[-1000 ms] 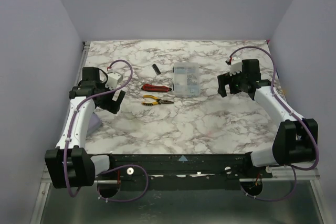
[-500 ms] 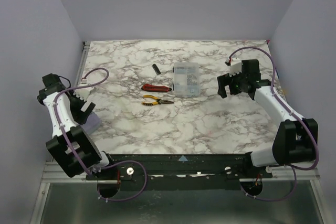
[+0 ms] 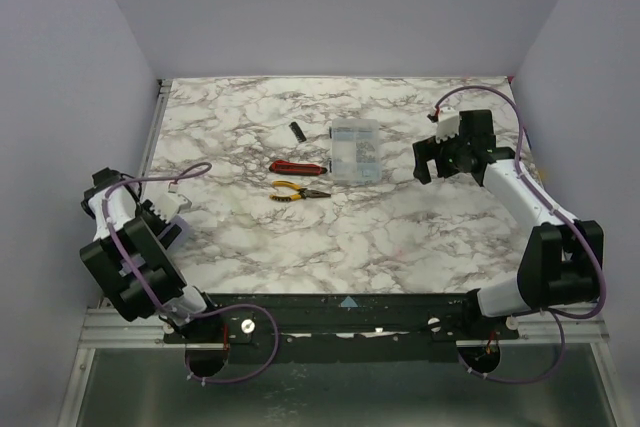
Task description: Open the umbrella
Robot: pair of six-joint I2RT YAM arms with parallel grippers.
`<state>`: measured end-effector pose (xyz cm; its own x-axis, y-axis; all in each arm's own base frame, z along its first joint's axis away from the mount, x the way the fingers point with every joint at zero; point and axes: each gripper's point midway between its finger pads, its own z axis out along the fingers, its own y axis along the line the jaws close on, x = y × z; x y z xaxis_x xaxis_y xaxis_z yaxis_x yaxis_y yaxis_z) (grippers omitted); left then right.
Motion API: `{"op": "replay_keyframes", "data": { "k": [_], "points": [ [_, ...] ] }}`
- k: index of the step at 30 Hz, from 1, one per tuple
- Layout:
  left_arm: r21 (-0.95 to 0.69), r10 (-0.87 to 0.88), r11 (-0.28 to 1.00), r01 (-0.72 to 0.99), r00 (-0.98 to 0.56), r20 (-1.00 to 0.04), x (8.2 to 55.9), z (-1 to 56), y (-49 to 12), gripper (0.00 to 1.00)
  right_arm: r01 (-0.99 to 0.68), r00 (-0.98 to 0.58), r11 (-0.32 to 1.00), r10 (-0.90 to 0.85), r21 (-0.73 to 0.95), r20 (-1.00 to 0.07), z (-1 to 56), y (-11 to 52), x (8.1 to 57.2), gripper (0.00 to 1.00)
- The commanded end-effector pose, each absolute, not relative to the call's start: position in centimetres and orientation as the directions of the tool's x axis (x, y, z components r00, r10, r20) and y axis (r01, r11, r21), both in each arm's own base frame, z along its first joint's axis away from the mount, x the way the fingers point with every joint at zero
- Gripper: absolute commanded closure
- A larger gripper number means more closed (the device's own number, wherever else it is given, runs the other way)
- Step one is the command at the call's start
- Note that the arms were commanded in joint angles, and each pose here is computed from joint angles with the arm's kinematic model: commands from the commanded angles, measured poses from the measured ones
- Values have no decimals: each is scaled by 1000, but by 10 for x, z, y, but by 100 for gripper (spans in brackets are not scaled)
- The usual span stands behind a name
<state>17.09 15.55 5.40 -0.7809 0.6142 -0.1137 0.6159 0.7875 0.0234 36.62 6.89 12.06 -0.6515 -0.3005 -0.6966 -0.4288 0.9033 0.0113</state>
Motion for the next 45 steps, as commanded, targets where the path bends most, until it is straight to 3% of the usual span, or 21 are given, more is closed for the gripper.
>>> {"op": "replay_keyframes", "data": {
  "k": [1,6,11,21,28,36,39,42,45],
  "points": [
    [-15,649,755,656,-750,-130,177,46,138,36,-454,-644,891,-312,20,-698,125,74,369,0],
    [-13,683,722,691,-716,-146,194,38,100,53,-450,-648,893,-314,16,-693,123,73,367,0],
    [-49,710,686,726,-683,-172,210,32,43,61,-435,-654,900,-314,3,-688,121,69,366,0],
    [-50,849,502,863,-503,-159,231,31,-63,63,-358,-688,934,-273,-13,-672,117,58,362,0],
    [-110,913,370,922,-383,-139,218,31,-143,65,-321,-713,947,-250,-12,-655,118,53,352,0],
    [-254,873,423,870,-466,-144,199,36,-219,65,-293,-756,956,-236,-8,-611,113,45,332,0],
    [-341,840,442,830,-516,-167,192,42,-238,56,-309,-760,951,-233,22,-607,115,50,326,0],
    [-375,825,407,833,-511,-241,187,60,-247,34,-339,-762,940,-245,46,-599,117,55,319,0],
    [-305,834,343,889,-437,-336,190,78,-239,15,-377,-765,924,-270,65,-585,115,59,308,0]
  ]
}}
